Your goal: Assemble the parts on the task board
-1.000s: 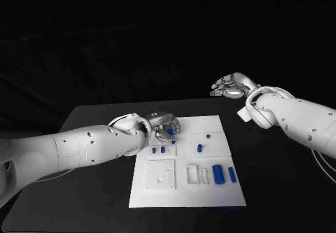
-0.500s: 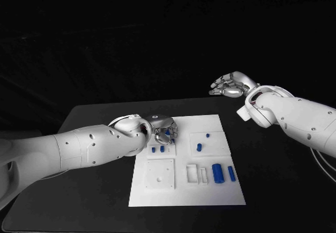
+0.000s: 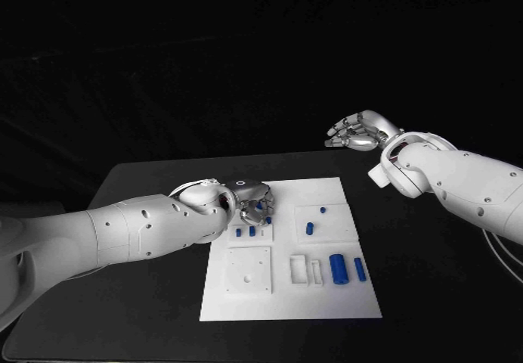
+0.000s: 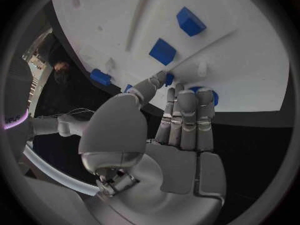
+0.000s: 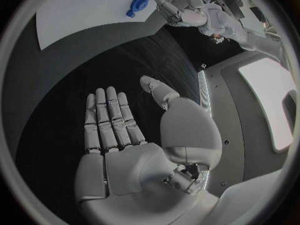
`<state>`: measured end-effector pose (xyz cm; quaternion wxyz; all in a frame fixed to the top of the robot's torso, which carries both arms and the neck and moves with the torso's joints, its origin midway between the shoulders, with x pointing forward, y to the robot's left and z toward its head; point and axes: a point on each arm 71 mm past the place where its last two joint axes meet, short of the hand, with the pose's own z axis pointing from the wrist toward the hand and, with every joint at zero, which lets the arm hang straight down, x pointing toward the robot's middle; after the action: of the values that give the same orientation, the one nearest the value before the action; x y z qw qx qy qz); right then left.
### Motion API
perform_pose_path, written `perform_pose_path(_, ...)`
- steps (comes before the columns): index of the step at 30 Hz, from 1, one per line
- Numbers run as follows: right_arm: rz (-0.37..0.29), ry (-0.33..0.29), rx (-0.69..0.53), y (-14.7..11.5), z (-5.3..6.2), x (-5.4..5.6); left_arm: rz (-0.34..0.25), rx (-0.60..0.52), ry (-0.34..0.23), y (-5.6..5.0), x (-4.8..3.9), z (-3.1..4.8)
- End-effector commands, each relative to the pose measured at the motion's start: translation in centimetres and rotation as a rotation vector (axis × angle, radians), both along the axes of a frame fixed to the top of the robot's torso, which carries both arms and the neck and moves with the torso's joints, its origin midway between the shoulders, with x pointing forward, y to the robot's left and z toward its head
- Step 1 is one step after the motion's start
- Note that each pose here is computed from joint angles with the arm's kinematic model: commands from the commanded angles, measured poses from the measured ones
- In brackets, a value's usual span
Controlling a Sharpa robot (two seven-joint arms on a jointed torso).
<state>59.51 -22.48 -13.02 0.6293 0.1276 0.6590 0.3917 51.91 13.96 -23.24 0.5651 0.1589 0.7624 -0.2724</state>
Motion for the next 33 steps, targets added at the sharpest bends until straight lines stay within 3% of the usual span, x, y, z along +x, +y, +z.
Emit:
perform_pose_path(1, 0.019, 0.0, 0.001, 0.2, 0.0, -0.1, -0.009, 0.008, 0.0, -0.3, -0.09, -0.02)
perform_pose_path(11, 0.021, 0.001, 0.001, 0.3, 0.0, -0.1, -0.015, 0.013, 0.029, -0.4, -0.21, -0.26)
perform_pose_path(25, 0.025, 0.001, 0.002, 0.4, 0.0, -0.1, -0.008, 0.037, 0.056, -0.8, -0.25, -1.47)
perform_pose_path(33, 0.024, 0.001, 0.002, 0.4, 0.0, -0.1, 0.009, 0.051, 0.065, -0.3, -0.1, -1.59)
